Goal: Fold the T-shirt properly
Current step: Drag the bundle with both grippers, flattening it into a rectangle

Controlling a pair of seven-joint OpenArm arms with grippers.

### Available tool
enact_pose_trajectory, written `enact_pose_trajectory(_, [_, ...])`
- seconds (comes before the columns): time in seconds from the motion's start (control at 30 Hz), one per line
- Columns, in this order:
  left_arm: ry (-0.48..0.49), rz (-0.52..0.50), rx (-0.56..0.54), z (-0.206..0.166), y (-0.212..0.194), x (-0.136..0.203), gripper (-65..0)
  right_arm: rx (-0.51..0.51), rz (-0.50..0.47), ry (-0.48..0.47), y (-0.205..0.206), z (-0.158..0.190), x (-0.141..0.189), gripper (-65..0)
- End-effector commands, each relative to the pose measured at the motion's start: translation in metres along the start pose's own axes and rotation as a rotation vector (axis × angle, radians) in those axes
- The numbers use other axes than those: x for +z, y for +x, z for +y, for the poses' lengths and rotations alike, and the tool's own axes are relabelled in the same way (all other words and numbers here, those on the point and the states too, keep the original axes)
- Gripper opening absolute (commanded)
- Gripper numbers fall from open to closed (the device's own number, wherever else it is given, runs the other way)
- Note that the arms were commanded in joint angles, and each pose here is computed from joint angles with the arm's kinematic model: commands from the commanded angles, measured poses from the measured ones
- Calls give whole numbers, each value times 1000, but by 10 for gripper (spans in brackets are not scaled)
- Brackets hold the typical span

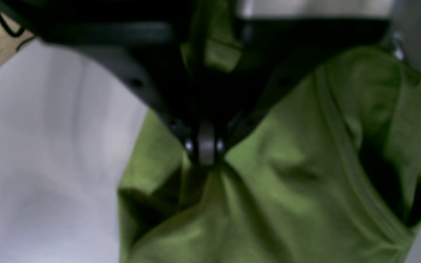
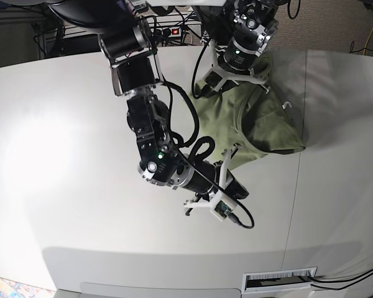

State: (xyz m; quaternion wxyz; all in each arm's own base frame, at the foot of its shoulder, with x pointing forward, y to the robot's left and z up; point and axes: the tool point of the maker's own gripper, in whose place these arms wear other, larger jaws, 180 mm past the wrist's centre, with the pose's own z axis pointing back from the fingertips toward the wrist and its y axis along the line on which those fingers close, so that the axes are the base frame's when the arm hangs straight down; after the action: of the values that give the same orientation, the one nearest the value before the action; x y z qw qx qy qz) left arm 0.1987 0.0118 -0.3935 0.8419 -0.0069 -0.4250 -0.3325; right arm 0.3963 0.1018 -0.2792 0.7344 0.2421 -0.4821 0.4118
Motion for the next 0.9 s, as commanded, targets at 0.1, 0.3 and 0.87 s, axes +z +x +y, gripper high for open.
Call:
enact_pose_trajectory(0.1, [-42, -36, 26, -10, 8, 7, -650, -29, -40, 15, 8, -11, -15, -650])
enact_pose_trajectory(0.3, [-265, 2, 67, -51, -2, 17, -650, -77, 29, 29, -20, -21, -31, -650])
enact_pose_trajectory(0.87, [-195, 136, -174, -5, -63, 29, -650, -38, 259, 132, -77, 15, -44, -650])
